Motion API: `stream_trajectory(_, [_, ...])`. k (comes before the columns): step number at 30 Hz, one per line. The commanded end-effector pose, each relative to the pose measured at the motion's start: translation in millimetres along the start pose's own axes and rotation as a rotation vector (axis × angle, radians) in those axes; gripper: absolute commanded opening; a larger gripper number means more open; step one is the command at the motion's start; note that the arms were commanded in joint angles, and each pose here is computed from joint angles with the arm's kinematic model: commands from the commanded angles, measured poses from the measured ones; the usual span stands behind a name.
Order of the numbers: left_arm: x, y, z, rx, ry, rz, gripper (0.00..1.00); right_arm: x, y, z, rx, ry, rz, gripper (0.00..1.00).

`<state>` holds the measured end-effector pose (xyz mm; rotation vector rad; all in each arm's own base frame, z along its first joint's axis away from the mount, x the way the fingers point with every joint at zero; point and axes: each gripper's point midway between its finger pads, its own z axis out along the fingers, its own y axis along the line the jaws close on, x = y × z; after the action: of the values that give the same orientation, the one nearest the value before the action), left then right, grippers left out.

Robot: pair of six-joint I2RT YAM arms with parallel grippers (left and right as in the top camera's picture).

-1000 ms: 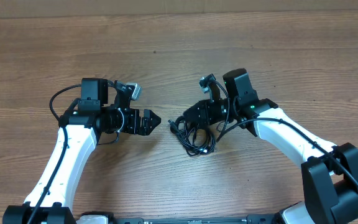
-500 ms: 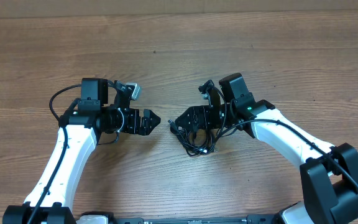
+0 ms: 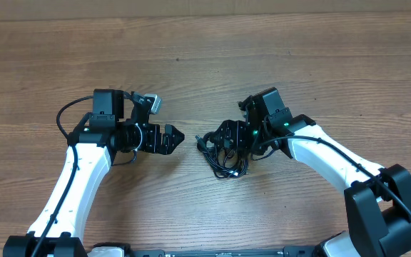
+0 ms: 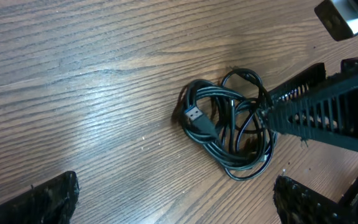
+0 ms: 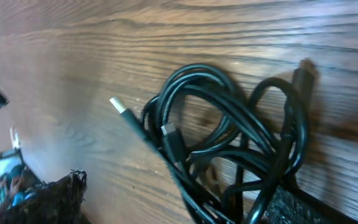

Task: Untangle cables

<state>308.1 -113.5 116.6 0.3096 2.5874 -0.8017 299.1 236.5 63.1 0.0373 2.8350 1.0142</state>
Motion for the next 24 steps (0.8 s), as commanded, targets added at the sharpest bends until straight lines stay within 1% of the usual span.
stream_trajectory(1, [-6,1,-1,-0.007,-0.01,-0.004,1.0,-7,1,-5,0.028,-0.044,0.011,0.91])
stream_trajectory(14, [-8,1,-1,-0.007,-0.019,0.002,1.0,-12,1,1,0.018,-0.052,0.004,0.9])
stream_trajectory(22, [-8,1,-1,-0.007,-0.019,0.001,1.0,4,7,39,0.004,0.014,-0.016,0.89])
stream_trajectory(24, [-8,1,-1,-0.007,-0.019,0.001,1.0,5,6,42,0.014,0.014,-0.013,0.86])
